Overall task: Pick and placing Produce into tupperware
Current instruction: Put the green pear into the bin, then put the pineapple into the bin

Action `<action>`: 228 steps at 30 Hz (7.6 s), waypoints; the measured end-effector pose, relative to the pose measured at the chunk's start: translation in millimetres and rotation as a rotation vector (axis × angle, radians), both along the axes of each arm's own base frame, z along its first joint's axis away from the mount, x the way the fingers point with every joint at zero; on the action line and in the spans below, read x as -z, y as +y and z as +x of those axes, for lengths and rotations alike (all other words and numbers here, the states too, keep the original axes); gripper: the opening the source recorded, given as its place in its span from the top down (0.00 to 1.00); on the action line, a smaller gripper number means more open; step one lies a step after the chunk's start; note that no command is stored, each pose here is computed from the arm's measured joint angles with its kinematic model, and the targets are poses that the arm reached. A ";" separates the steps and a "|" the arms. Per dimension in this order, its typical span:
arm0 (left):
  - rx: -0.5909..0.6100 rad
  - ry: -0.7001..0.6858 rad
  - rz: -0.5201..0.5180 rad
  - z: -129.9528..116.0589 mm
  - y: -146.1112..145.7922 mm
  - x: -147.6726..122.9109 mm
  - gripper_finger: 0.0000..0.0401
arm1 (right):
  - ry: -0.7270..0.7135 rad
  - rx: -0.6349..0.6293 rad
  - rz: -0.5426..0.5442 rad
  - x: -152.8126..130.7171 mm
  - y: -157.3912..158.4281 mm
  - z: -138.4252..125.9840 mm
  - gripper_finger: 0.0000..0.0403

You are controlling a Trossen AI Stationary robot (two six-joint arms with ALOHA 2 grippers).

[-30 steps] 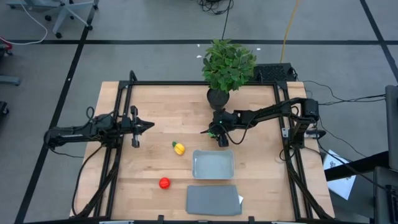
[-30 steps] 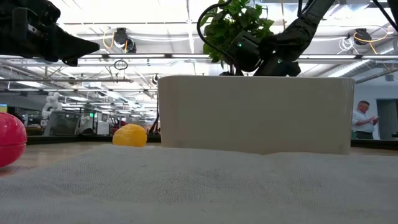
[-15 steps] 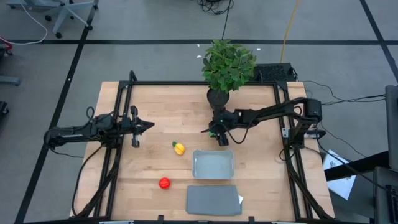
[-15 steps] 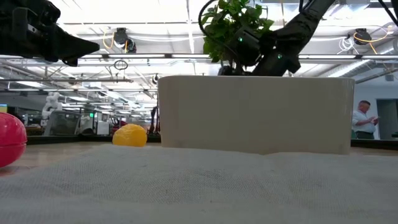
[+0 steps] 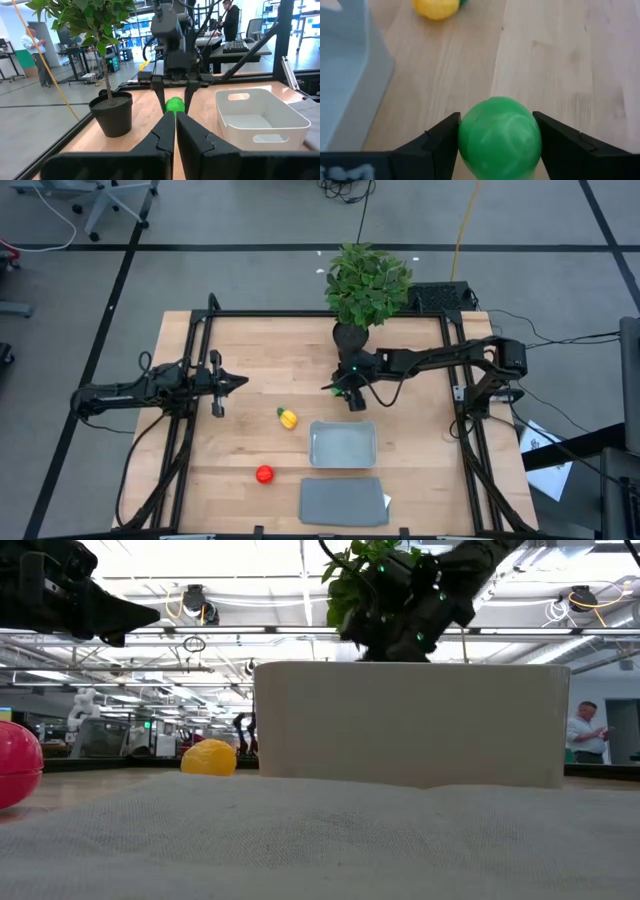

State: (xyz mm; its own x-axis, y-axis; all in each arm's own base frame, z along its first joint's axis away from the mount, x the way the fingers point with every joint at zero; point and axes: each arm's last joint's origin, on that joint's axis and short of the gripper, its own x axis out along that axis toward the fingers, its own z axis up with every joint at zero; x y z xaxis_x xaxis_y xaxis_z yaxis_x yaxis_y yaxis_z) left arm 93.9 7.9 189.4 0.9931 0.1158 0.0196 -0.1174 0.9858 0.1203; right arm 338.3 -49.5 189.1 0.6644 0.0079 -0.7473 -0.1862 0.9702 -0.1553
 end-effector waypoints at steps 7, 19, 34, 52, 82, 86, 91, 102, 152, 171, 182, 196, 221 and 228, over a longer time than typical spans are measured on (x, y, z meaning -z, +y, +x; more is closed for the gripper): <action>0.000 -0.001 0.000 0.0 0.0 -0.1 0.95 | -0.013 -0.041 -0.021 -28.2 5.0 11.6 0.45; 0.000 -0.003 -0.004 0.0 0.0 -0.2 0.95 | -0.052 -0.038 -0.018 -55.7 7.1 7.4 0.45; 0.001 -0.004 -0.007 0.0 0.0 -0.2 0.95 | -0.070 -0.170 0.149 -57.8 40.7 10.0 0.45; 0.001 -0.002 -0.012 0.0 0.0 0.0 0.95 | -0.098 -0.247 0.201 -58.8 84.9 13.5 0.45; 0.002 0.023 -0.036 0.1 -0.1 2.7 0.95 | 0.180 -0.341 0.179 9.1 101.5 23.3 0.45; 0.002 0.028 -0.034 0.0 -0.1 3.2 0.95 | 0.198 -0.361 0.167 18.1 103.9 25.2 0.45; 0.002 0.029 -0.032 0.0 -0.1 3.2 0.95 | 0.210 -0.395 0.144 22.2 104.1 25.2 0.44; 0.002 0.042 -0.026 0.0 -0.1 4.4 0.95 | 0.209 -0.502 0.067 22.8 104.7 22.9 0.44; 0.014 0.069 -0.027 0.0 -0.4 7.0 0.95 | 0.097 -0.679 -0.135 35.5 113.2 35.5 0.44; 0.014 0.069 -0.027 0.0 -0.4 7.0 0.95 | 0.108 -0.609 -0.142 35.4 111.6 36.5 0.34; 0.015 0.069 -0.027 0.0 -0.5 7.0 0.95 | 0.106 -0.565 -0.125 30.8 111.1 35.5 0.35; 0.019 0.067 -0.031 0.0 -0.6 6.9 0.95 | 0.050 -0.447 -0.205 -6.9 105.1 25.4 0.36; 0.019 0.069 -0.018 0.0 -0.6 6.9 0.95 | -0.064 -0.476 -0.147 -32.8 98.6 21.6 0.99; 0.019 0.069 -0.018 0.0 -0.6 6.9 0.95 | -0.099 -0.427 -0.116 -46.4 94.4 17.3 1.00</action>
State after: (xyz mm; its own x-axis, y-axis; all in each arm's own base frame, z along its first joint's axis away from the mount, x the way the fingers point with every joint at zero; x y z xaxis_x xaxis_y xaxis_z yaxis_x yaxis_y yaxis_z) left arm 93.9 7.3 182.5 0.9941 0.0965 -0.0505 -0.0905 0.9899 0.1092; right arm 355.5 44.9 235.5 0.6883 0.2164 -0.6924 -0.5447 0.7846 -0.2962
